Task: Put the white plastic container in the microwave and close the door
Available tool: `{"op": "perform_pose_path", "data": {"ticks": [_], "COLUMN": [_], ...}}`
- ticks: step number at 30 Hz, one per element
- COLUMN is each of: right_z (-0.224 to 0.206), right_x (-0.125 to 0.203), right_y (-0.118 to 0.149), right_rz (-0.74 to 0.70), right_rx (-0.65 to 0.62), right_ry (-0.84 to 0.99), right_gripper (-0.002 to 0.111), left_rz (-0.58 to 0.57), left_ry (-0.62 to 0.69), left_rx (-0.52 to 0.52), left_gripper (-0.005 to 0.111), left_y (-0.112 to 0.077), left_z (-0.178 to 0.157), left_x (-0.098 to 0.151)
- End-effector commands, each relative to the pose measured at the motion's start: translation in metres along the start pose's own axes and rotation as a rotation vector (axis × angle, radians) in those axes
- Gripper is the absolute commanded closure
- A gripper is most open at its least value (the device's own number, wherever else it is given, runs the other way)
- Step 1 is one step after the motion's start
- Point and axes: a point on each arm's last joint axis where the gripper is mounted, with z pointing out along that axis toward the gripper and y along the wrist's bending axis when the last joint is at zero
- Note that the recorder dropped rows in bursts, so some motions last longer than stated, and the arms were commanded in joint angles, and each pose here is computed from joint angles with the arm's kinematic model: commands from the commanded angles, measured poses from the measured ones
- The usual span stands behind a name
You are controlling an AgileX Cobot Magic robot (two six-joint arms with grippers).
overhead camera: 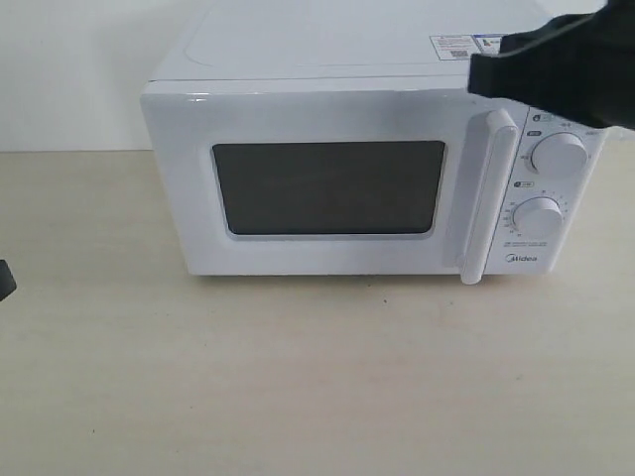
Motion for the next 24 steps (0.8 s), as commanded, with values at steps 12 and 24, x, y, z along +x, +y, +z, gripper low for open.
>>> {"op": "perform_pose_path", "data": {"ticks": [12,24], "right_z": [-0.126,-0.170], "right_x": [-0.028,-0.037], "right_y": [0.003,-0.001], "right_rz": [0.019,0.021], "right_rx": [-0.162,-0.174], "right_ry": [-0.273,-0.436], "right_gripper": [0.109,0.109], "left_rz": [-0.003,-0.003], "left_ry": [-0.006,-0.006], "left_rx": [-0.001,-0.001], "left_gripper": [0.102,0.102], "left_y": [0.000,0.000], "left_z": [-0.001,-0.001], "left_x": [0.000,0.000]}}
